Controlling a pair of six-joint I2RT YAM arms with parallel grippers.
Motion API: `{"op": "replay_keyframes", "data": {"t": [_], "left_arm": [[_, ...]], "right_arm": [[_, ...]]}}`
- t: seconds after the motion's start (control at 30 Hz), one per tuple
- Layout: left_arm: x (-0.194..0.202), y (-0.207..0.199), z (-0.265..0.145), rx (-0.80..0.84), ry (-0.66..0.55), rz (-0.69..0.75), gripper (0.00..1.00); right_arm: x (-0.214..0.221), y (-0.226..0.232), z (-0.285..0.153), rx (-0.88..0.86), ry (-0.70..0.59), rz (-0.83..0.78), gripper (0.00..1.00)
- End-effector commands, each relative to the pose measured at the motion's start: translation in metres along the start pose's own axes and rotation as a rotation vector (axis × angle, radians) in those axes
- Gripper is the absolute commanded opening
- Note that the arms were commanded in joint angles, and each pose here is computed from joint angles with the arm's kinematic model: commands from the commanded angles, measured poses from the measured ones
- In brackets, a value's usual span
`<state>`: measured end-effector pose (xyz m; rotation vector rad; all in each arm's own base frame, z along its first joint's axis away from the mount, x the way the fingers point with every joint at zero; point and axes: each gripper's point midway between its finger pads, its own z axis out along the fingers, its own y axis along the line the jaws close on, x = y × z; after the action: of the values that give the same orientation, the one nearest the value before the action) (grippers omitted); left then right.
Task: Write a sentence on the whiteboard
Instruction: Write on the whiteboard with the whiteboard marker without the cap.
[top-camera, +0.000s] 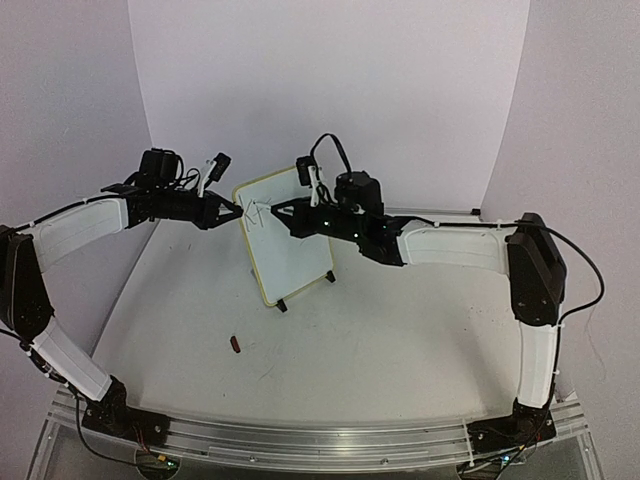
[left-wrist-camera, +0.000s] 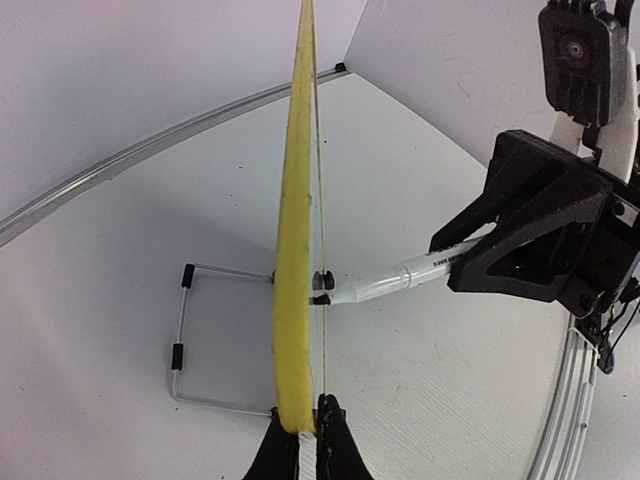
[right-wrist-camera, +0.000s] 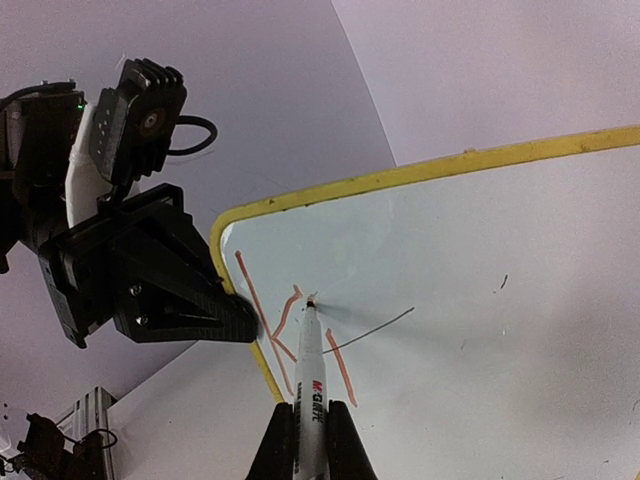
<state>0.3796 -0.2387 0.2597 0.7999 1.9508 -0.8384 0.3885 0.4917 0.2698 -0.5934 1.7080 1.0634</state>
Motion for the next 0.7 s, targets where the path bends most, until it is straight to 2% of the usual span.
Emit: {"op": "replay_keyframes", "data": {"t": [0.0,0.33,0.67], "left_arm": [[-0.005,0.002,-0.006,-0.033,-0.015,0.054,0.0],[-0.004,0.002,-0.007,-0.038,-0.015,0.053,0.0],[-0.001,0.002,-0.007,-0.033,-0.011,0.049,0.0]], "right_arm": [[-0.034,0.023,-0.029,-0.047,-0.078,-0.03,0.0],[-0.04,0.032,-0.073,-0.025,-0.058,-0.021,0.0],[-0.021,0.024,-0.075,-0.075,0.02,0.0,0.0]]}}
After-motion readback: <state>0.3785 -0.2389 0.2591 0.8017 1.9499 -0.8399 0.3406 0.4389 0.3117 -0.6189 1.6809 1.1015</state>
